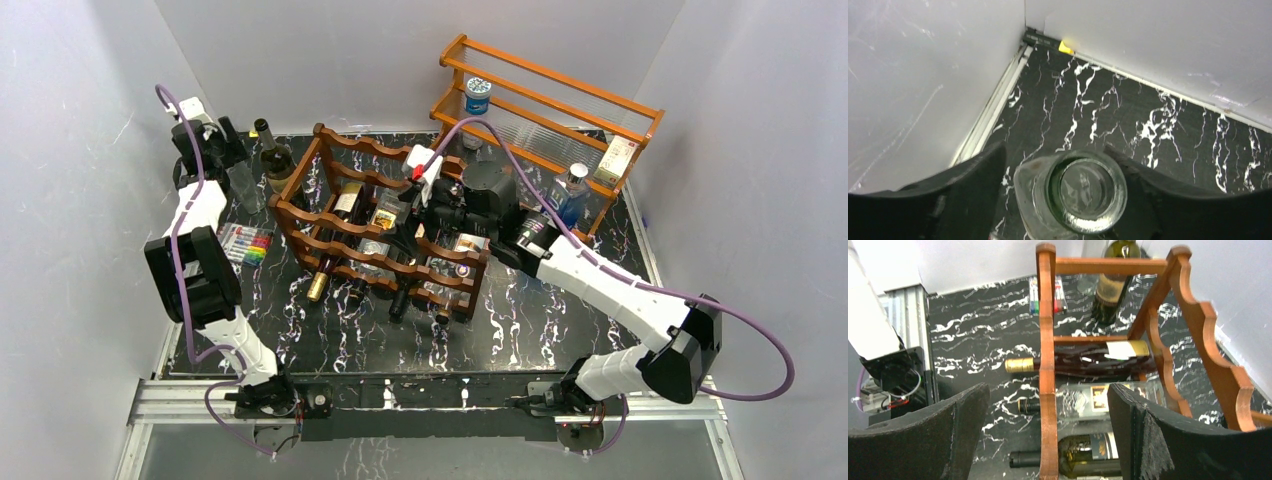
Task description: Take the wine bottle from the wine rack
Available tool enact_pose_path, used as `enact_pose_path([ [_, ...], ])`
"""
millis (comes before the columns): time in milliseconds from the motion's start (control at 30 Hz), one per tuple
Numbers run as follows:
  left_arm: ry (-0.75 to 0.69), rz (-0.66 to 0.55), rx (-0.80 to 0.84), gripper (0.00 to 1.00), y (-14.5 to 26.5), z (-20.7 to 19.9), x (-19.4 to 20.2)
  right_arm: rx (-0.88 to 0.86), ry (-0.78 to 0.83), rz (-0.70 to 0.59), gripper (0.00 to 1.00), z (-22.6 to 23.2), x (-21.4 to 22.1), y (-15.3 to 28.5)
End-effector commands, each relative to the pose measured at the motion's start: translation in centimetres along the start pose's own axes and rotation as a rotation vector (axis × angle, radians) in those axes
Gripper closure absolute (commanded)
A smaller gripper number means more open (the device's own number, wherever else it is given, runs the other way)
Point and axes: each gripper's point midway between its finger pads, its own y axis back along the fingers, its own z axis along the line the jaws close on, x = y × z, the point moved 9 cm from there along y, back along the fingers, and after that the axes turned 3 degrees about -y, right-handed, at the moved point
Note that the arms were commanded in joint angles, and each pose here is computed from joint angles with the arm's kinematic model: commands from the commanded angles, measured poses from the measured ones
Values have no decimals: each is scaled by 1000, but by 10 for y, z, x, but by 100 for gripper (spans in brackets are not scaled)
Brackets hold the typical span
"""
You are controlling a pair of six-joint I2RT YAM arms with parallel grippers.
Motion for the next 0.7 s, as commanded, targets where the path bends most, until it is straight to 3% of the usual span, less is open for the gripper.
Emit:
enact_pose_path([
  [0, 49, -30, 29, 23, 27, -4, -33, 24, 36, -5, 2, 0, -18, 7],
  [33, 61, -19, 36, 21, 33, -6, -35, 33, 45, 10, 2, -1, -17, 8],
  [133, 98, 17, 62, 2, 53, -10, -39, 43, 63, 66, 2, 1, -14, 13],
  [433, 156, 41, 72, 2, 137, -14, -58, 91, 108, 331, 3, 2, 6, 28],
  [500, 242, 58, 64, 2, 168, -17, -56, 118, 121, 366, 3, 0, 11, 33],
  [667, 366, 58, 323, 2, 231, -41, -32, 195, 154, 408, 12, -9, 18, 33],
])
